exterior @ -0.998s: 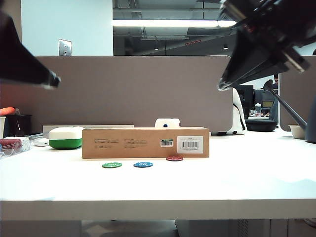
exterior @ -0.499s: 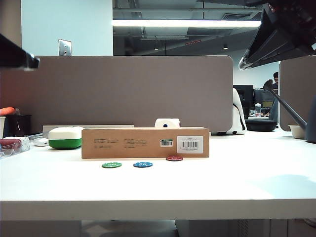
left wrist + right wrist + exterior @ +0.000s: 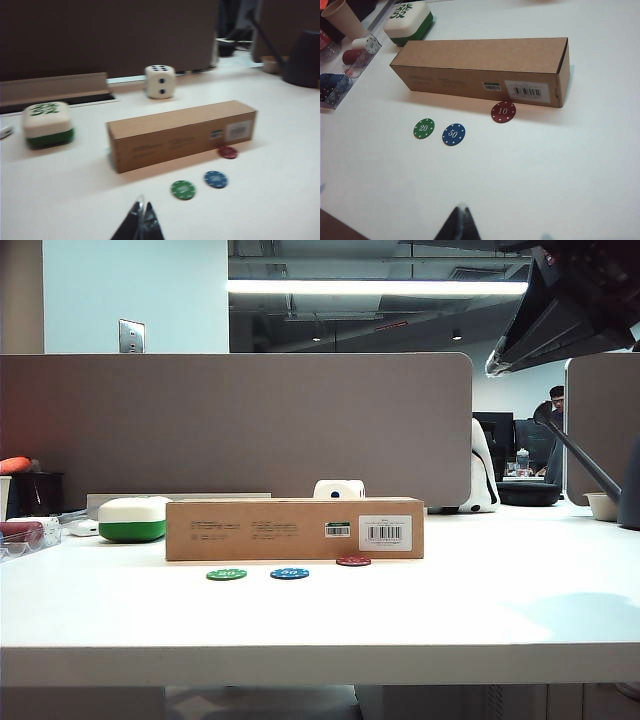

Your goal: Push the chip with the lowest value in the row forward next to the rectangular box.

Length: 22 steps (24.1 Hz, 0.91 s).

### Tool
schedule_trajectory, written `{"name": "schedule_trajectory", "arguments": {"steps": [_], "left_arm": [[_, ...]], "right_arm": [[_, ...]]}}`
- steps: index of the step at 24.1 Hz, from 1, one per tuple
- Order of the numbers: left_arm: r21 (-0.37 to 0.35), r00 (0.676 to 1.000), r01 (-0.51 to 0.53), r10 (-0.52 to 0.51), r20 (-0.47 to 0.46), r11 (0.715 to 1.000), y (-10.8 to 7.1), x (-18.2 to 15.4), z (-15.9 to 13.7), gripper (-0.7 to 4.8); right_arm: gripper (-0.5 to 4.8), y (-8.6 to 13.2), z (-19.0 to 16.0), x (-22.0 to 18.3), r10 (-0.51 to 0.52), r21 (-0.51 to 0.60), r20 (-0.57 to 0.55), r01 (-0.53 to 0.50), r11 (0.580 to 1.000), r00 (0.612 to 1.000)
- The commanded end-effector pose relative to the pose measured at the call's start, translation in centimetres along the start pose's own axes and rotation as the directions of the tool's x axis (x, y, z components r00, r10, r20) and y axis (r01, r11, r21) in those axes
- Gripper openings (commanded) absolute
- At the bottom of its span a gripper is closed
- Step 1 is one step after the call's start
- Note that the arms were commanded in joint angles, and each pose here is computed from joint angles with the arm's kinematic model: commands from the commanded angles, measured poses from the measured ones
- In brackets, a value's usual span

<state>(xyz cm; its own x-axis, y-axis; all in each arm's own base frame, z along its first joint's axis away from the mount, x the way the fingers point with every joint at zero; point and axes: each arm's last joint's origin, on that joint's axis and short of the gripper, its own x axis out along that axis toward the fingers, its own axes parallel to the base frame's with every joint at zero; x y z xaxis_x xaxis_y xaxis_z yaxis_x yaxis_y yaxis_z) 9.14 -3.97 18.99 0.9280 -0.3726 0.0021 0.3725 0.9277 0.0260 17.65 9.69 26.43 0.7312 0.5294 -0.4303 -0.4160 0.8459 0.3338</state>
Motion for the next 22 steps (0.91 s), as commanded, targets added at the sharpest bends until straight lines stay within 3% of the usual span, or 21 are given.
{"name": "schedule_trajectory", "arguments": {"steps": [1, 8, 15, 22], "left_arm": [[0.0, 0.998, -0.064, 0.064, 0.013, 0.998, 0.6, -0.1, -0.3, -0.05], [-0.001, 0.994, -0.101, 0.101, 0.037, 0.995, 0.9, -0.4, -1.6, -0.05], [0.001, 0.994, -0.105, 0.105, -0.019, 0.994, 1.0, -0.3, -2.6, -0.05], [0.002, 0.979, -0.205, 0.205, -0.015, 0.979, 1.9, -0.4, -2.6, -0.05]], "right_arm": [[-0.06, 0.1, 0.3, 0.0, 0.0, -0.002, 0.028, 0.0, 1.0, 1.0], [-0.06, 0.1, 0.3, 0.0, -0.013, -0.002, 0.033, 0.013, 1.0, 0.999], [-0.06, 0.1, 0.3, 0.0, -0.013, -0.002, 0.033, 0.013, 1.0, 0.999], [-0.06, 0.0, 0.3, 0.0, -0.016, -0.002, 0.034, 0.016, 1.0, 0.999]]}}
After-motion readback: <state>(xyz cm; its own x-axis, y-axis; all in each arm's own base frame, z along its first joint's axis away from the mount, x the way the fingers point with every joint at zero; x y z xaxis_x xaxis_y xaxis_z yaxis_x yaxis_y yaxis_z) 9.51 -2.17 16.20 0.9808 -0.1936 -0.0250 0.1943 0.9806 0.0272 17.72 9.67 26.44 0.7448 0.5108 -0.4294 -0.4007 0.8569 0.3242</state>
